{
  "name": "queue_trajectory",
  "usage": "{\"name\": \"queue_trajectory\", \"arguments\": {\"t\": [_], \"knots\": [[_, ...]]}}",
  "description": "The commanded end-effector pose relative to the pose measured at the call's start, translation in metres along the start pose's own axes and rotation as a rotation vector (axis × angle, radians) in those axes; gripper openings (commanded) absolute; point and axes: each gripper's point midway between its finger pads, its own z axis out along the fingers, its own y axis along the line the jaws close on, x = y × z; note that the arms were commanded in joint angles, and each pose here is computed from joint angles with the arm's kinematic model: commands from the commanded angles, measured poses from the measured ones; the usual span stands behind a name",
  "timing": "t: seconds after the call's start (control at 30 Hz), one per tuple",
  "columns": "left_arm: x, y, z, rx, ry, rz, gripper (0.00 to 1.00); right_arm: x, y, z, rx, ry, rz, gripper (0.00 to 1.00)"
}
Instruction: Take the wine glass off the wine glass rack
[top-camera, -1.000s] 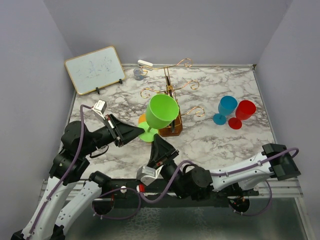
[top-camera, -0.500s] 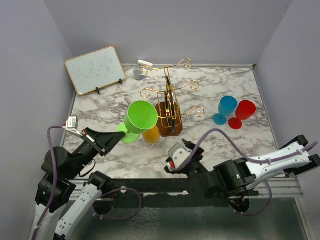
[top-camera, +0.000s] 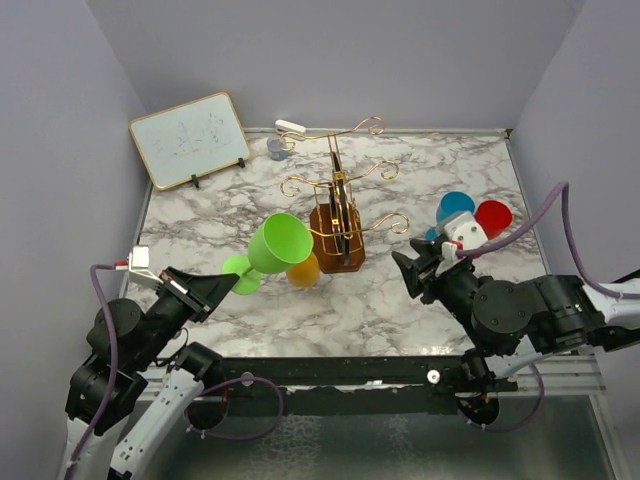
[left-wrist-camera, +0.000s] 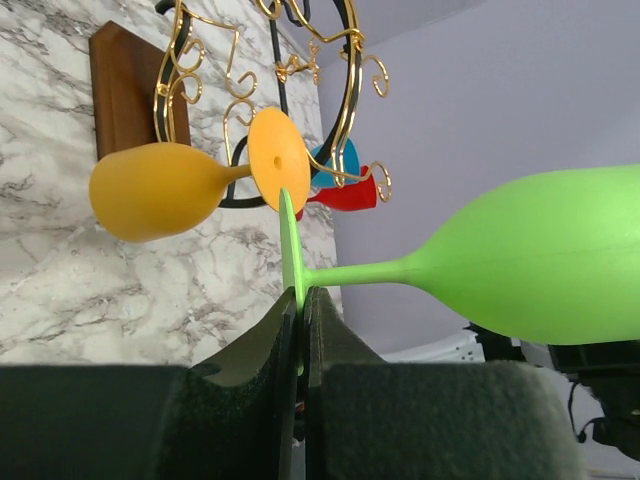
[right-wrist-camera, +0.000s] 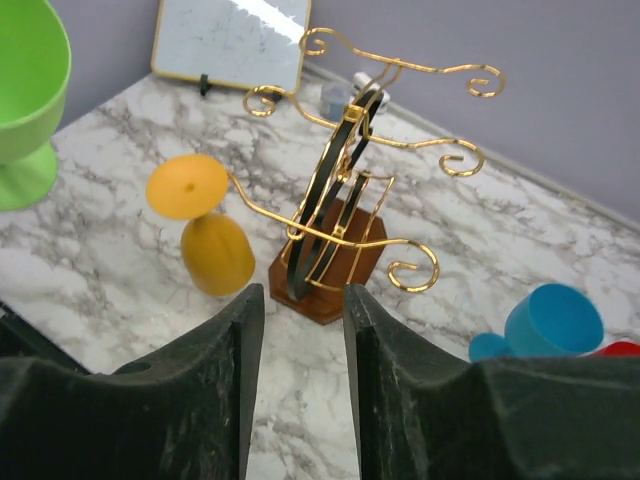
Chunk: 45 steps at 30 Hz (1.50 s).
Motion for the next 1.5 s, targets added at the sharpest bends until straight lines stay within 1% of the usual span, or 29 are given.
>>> {"name": "queue_trajectory", "arguments": {"t": [0.0, 0.1, 0.2, 0.27, 0.37, 0.47, 0.5, 0.57, 0.6, 0.63, 0.67, 0.7, 0.73, 0.77, 0.8, 0.83, 0.87, 0.9, 0.97, 1.0, 1.03, 1.07, 1.13, 1.17, 1.27, 1.47], "knots": [[-0.013, -0.005, -0.011, -0.016, -0.049, 0.066, 0.00, -0.021, 0.017, 0.021, 0.090, -0.027, -0.151, 0.41], [-0.016, -0.006, -0.016, -0.027, -0.061, 0.082, 0.00, -0.026, 0.019, 0.049, 0.132, 0.008, -0.198, 0.56], [-0.016, -0.004, -0.021, -0.030, -0.065, 0.085, 0.00, -0.044, 0.010, 0.081, 0.227, -0.010, -0.269, 0.65], [-0.015, -0.002, -0.024, -0.036, -0.069, 0.083, 0.00, -0.066, -0.004, 0.101, 0.276, -0.035, -0.265, 0.66], [-0.015, 0.002, -0.029, -0.044, -0.076, 0.074, 0.00, -0.097, -0.031, 0.131, 0.308, -0.062, -0.195, 0.66], [-0.014, 0.003, -0.032, -0.038, -0.077, 0.063, 0.00, -0.114, -0.054, 0.158, 0.323, -0.051, -0.143, 0.66], [-0.013, 0.004, -0.031, -0.039, -0.076, 0.062, 0.00, -0.112, -0.061, 0.168, 0.318, -0.028, -0.129, 0.66], [-0.012, 0.003, -0.030, -0.032, -0.068, 0.062, 0.00, -0.099, -0.068, 0.195, 0.257, 0.050, -0.078, 0.66], [-0.012, 0.002, -0.029, -0.027, -0.066, 0.067, 0.00, -0.092, -0.074, 0.204, 0.209, 0.090, -0.026, 0.66], [-0.012, 0.000, -0.026, -0.022, -0.062, 0.074, 0.00, -0.083, -0.073, 0.209, 0.122, 0.129, 0.040, 0.65], [-0.012, -0.002, -0.024, -0.014, -0.057, 0.085, 0.00, -0.071, -0.072, 0.212, 0.027, 0.178, 0.150, 0.64], [-0.012, -0.005, -0.021, -0.004, -0.052, 0.101, 0.00, -0.058, -0.065, 0.210, -0.117, 0.238, 0.248, 0.62], [-0.011, -0.008, -0.017, 0.005, -0.041, 0.126, 0.00, -0.047, -0.057, 0.201, -0.255, 0.300, 0.346, 0.56], [-0.011, -0.011, -0.012, 0.012, -0.030, 0.146, 0.00, -0.045, -0.048, 0.190, -0.367, 0.322, 0.407, 0.43], [-0.011, -0.015, -0.007, 0.022, -0.018, 0.166, 0.00, -0.033, -0.032, 0.179, -0.472, 0.353, 0.436, 0.30], [-0.010, -0.018, -0.001, 0.032, -0.002, 0.186, 0.00, -0.034, -0.021, 0.163, -0.545, 0.336, 0.464, 0.16], [-0.009, -0.022, 0.005, 0.044, 0.013, 0.201, 0.00, -0.034, -0.012, 0.148, -0.598, 0.313, 0.485, 0.09], [-0.006, -0.025, 0.012, 0.055, 0.034, 0.216, 0.00, -0.036, -0.010, 0.132, -0.617, 0.289, 0.494, 0.05], [-0.001, -0.031, 0.025, 0.084, 0.075, 0.240, 0.00, -0.030, -0.012, 0.109, -0.599, 0.277, 0.480, 0.03], [0.001, -0.035, 0.031, 0.104, 0.094, 0.254, 0.00, -0.029, -0.013, 0.097, -0.595, 0.273, 0.467, 0.07], [0.004, -0.037, 0.038, 0.115, 0.116, 0.264, 0.00, -0.025, -0.014, 0.089, -0.590, 0.279, 0.460, 0.21], [0.007, -0.039, 0.044, 0.126, 0.139, 0.275, 0.00, -0.022, -0.013, 0.080, -0.596, 0.285, 0.458, 0.29], [0.013, -0.042, 0.056, 0.143, 0.191, 0.293, 0.00, -0.016, -0.011, 0.066, -0.612, 0.300, 0.449, 0.43], [0.015, -0.043, 0.061, 0.147, 0.210, 0.304, 0.00, -0.015, -0.012, 0.061, -0.602, 0.301, 0.444, 0.46], [0.018, -0.043, 0.072, 0.148, 0.245, 0.321, 0.00, -0.016, -0.018, 0.055, -0.569, 0.285, 0.429, 0.48], [0.016, -0.056, 0.076, 0.174, 0.254, 0.326, 0.00, -0.017, -0.012, 0.058, -0.606, 0.287, 0.439, 0.48]]}}
